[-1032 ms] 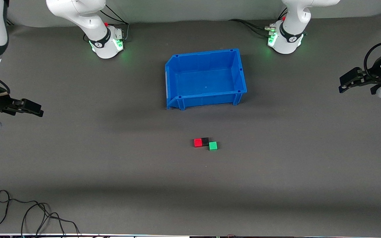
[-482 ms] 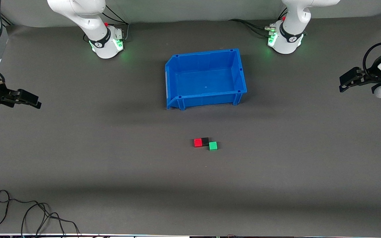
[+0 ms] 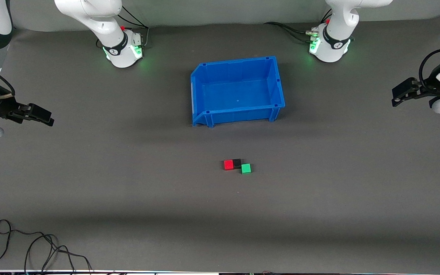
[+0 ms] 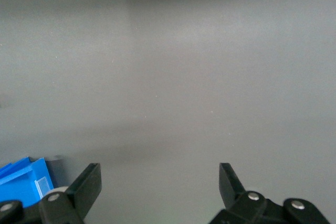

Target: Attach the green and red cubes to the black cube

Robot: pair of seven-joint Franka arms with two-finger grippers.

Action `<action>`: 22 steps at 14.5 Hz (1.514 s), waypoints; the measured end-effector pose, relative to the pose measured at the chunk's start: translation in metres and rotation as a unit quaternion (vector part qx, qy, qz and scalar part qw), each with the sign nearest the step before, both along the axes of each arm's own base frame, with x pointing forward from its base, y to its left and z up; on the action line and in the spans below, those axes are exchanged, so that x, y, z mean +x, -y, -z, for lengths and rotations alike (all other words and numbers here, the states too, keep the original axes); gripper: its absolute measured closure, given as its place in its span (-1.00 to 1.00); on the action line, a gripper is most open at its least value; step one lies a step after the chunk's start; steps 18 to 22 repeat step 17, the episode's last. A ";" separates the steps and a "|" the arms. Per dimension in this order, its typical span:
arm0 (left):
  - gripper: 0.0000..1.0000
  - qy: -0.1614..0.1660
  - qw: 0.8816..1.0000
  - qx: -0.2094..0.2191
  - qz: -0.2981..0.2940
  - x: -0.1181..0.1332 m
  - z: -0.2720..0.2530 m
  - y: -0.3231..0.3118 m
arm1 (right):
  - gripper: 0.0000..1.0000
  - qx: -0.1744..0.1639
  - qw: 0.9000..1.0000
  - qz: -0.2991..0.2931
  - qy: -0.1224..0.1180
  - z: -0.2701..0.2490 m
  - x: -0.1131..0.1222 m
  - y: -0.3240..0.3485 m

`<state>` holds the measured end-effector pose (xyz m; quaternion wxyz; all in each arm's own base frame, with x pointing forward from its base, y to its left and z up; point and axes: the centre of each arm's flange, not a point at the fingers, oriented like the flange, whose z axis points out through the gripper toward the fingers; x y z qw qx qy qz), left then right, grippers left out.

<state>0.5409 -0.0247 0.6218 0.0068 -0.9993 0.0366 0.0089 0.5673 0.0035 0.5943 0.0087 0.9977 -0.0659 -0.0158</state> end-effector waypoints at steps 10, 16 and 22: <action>-1.00 -0.003 1.000 0.000 0.000 0.001 0.003 0.001 | -0.99 0.000 1.000 0.000 -0.002 0.004 0.002 0.000; -1.00 -0.006 1.000 0.000 0.001 0.003 0.006 0.001 | -0.99 0.000 1.000 -0.002 -0.003 0.005 0.002 -0.002; -1.00 -0.006 1.000 0.000 0.001 0.003 0.006 0.001 | -0.99 0.000 1.000 -0.003 -0.003 0.005 0.002 -0.003</action>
